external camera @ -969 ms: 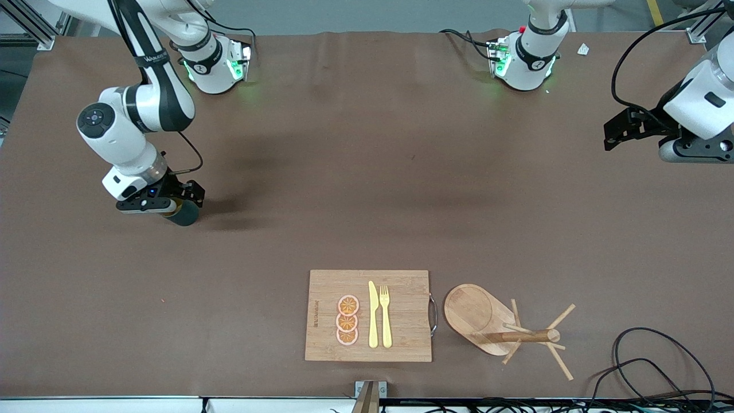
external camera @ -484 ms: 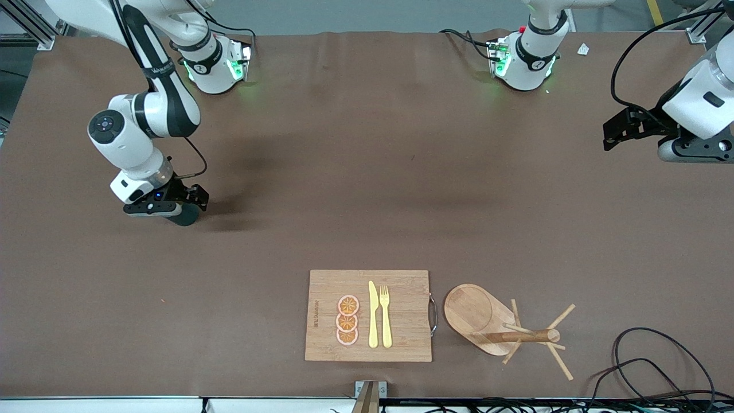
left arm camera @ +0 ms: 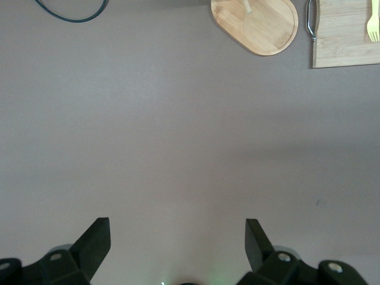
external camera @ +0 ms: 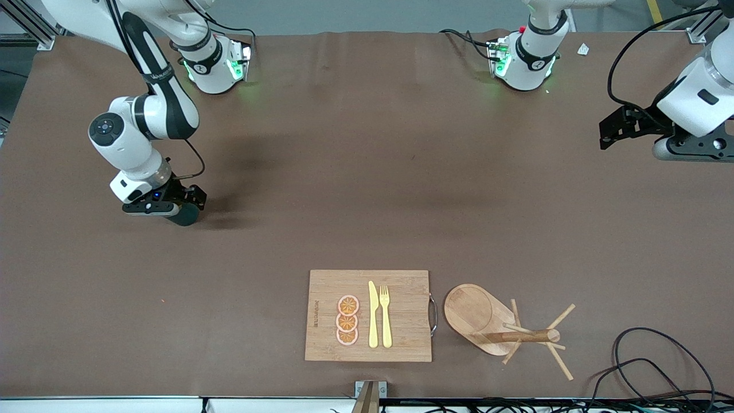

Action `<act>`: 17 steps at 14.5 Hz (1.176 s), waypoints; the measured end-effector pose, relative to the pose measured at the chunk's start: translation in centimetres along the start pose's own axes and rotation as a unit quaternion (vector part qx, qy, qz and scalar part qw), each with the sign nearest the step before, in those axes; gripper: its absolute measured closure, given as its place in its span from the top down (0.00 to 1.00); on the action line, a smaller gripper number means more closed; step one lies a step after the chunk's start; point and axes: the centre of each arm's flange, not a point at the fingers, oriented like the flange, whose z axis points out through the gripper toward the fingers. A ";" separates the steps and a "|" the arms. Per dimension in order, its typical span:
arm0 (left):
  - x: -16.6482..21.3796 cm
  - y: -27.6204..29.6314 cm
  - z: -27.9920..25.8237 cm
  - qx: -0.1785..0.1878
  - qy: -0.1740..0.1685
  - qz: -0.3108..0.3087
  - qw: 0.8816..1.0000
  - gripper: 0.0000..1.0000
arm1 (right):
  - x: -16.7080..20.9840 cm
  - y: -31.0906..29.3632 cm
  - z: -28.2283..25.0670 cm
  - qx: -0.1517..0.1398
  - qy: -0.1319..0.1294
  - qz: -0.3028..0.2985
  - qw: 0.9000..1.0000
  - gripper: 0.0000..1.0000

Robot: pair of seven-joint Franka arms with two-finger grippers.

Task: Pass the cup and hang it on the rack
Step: 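Close the right gripper on the teal mug rim, then carry the mug toward table center while the left gripper approaches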

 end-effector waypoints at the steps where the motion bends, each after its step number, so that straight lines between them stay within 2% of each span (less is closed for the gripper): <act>1: 0.0 -0.2 0.0 0.000 0.000 -0.002 1.000 1.00 | -0.1 0.1 0.1 0.000 -0.001 0.001 1.000 0.95; 2: 0.0 -0.4 0.0 0.000 0.000 -0.003 1.000 1.00 | -0.1 0.2 0.3 -0.001 -0.001 0.002 1.000 0.88; 6: 0.0 -0.5 0.1 0.000 -0.003 -0.005 1.000 1.00 | -0.4 1.7 0.9 -0.003 -0.006 0.017 1.000 0.42; 9: 0.0 -0.6 0.1 0.000 -0.004 -0.005 1.000 1.00 | -0.5 2.0 1.0 -0.003 -0.007 0.020 1.000 0.13; 10: 0.0 -0.6 0.1 0.000 -0.004 -0.005 1.000 1.00 | -0.5 2.0 1.1 -0.003 -0.007 0.020 1.000 0.13; 12: -0.1 -0.6 0.1 0.000 -0.004 -0.005 1.000 1.00 | -0.5 1.9 1.1 -0.003 -0.008 0.020 1.000 0.04; 15: -0.1 -0.6 0.1 0.000 -0.004 -0.005 1.000 1.00 | -0.6 1.5 1.1 -0.002 -0.016 0.016 1.000 0.04; 17: -0.1 -0.6 0.1 0.000 -0.004 -0.005 1.000 1.00 | -0.8 -0.7 0.7 0.000 -0.037 0.005 0.999 0.04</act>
